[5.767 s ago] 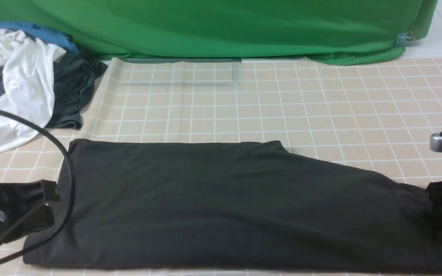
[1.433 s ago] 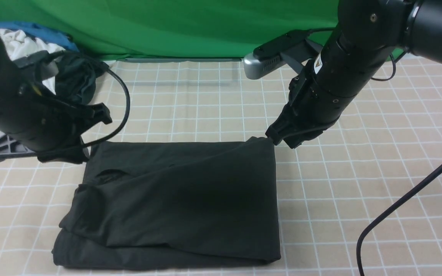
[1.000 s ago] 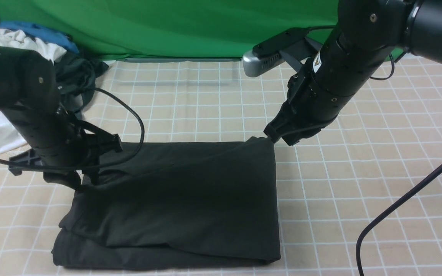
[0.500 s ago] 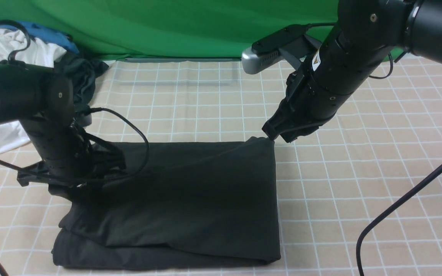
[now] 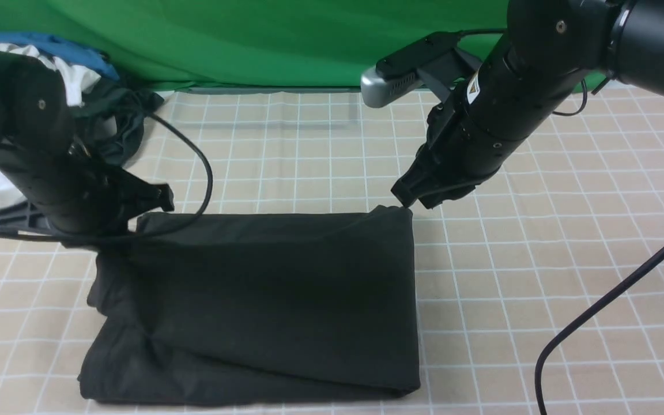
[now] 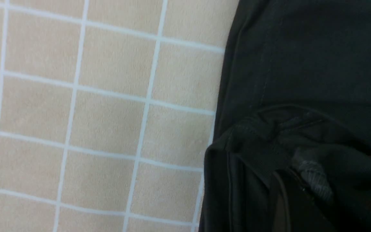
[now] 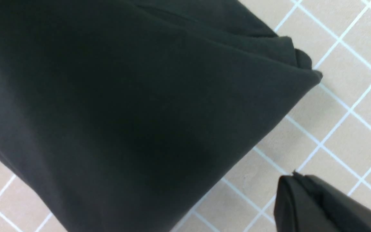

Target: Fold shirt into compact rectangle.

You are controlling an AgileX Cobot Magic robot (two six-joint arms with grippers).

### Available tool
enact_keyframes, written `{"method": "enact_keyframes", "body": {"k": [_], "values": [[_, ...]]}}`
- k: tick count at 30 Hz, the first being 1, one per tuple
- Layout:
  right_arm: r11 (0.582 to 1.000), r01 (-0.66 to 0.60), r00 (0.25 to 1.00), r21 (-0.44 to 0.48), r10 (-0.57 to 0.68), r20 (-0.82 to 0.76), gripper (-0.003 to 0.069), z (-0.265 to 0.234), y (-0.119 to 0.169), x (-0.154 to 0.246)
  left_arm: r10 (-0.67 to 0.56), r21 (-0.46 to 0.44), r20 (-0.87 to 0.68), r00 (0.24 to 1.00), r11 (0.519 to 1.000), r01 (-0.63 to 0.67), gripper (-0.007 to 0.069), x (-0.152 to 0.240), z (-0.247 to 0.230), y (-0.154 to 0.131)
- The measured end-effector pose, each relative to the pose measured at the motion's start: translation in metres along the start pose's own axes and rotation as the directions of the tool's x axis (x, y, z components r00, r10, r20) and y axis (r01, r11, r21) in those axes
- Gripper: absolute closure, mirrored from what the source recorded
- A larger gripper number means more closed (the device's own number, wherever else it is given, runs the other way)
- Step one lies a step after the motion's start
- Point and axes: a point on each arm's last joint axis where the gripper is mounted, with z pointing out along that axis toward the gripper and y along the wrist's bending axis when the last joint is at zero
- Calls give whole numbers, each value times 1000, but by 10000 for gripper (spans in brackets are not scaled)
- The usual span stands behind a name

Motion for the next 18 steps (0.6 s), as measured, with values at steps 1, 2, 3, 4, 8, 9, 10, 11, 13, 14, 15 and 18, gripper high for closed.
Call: {"method": "enact_keyframes", "body": {"k": [1,2,3,4,8,9,10,11,13,14,15,18], "values": [[1000,0,1000,0,0,1,623,0,0,0,7,0,16,1000,1000,-7,595,-2,0,0],[1000,0,1000,0,0,2,623,0,0,0,13,0,28,1000,1000,-13,595,-3,0,0],[1000,0,1000,0,0,2,623,0,0,0,16,-1,34,999,1000,-16,595,-4,2,0],[1000,0,1000,1,0,4,623,0,0,0,18,-5,36,999,1000,-18,595,-4,3,0],[1000,0,1000,1,0,9,623,0,0,-1,11,-32,20,1000,999,-10,594,-5,14,1],[1000,0,1000,1,0,10,623,0,0,-1,8,-52,10,1000,999,-8,592,-6,20,2],[1000,0,1000,1,0,10,623,0,0,-1,6,-66,1,1000,998,-6,589,-6,25,2],[1000,0,1000,2,0,13,623,0,0,-1,7,-78,-10,1000,997,-8,575,-7,32,2],[1000,-2,1000,-1,2,15,623,0,0,-1,7,-85,-21,1000,996,-9,533,-7,42,1],[1000,-4,1000,-4,4,15,623,0,0,-1,10,-87,-23,1000,996,-12,505,-8,46,1],[1000,-7,1000,-8,7,16,623,0,1,-1,12,-86,-25,1000,996,-14,480,-8,49,0],[1000,-16,1000,-22,16,18,623,0,2,-2,14,-86,-28,1000,996,-16,383,-9,55,0]]}}
